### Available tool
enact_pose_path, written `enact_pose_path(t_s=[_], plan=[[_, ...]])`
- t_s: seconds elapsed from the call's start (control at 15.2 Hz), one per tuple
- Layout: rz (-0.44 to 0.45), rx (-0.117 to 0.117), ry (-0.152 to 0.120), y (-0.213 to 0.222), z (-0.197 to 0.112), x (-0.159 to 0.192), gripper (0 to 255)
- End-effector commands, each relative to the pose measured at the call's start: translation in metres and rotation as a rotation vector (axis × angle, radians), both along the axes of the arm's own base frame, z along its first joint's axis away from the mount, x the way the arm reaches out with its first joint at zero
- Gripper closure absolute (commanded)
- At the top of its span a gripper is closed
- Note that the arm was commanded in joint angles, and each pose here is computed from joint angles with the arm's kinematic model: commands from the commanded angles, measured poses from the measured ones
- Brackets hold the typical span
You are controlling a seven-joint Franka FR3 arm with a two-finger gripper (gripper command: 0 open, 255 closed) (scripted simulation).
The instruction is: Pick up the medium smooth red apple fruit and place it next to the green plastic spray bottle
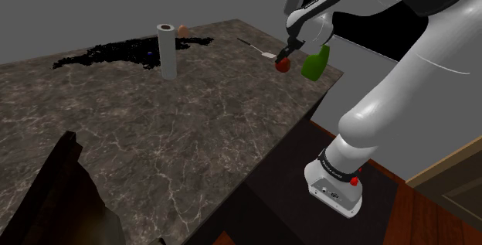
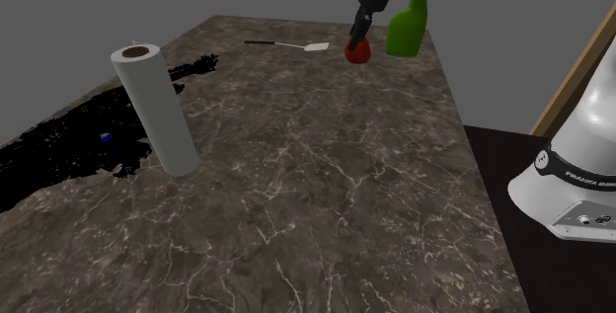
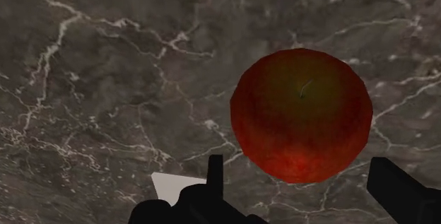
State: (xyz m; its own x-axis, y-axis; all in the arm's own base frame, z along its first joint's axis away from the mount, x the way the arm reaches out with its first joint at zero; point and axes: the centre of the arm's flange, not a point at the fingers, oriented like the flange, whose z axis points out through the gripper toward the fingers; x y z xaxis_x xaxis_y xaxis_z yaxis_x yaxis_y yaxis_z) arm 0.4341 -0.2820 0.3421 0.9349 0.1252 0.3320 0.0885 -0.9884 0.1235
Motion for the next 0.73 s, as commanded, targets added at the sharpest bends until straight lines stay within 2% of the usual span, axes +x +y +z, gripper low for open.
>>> enact_pose_path(t_s=[0.0,0.13,0.4,0.66], plan=[[0.0,0.0,0.001,0.0,0.0,0.0,0],[0.0,0.0,0.001,0.0,0.0,-0.001,0],[0.0,0.0,0.001,0.004,0.047,-0.018,0],[0.0,0.0,0.001,0.004,0.047,-0.018,0]])
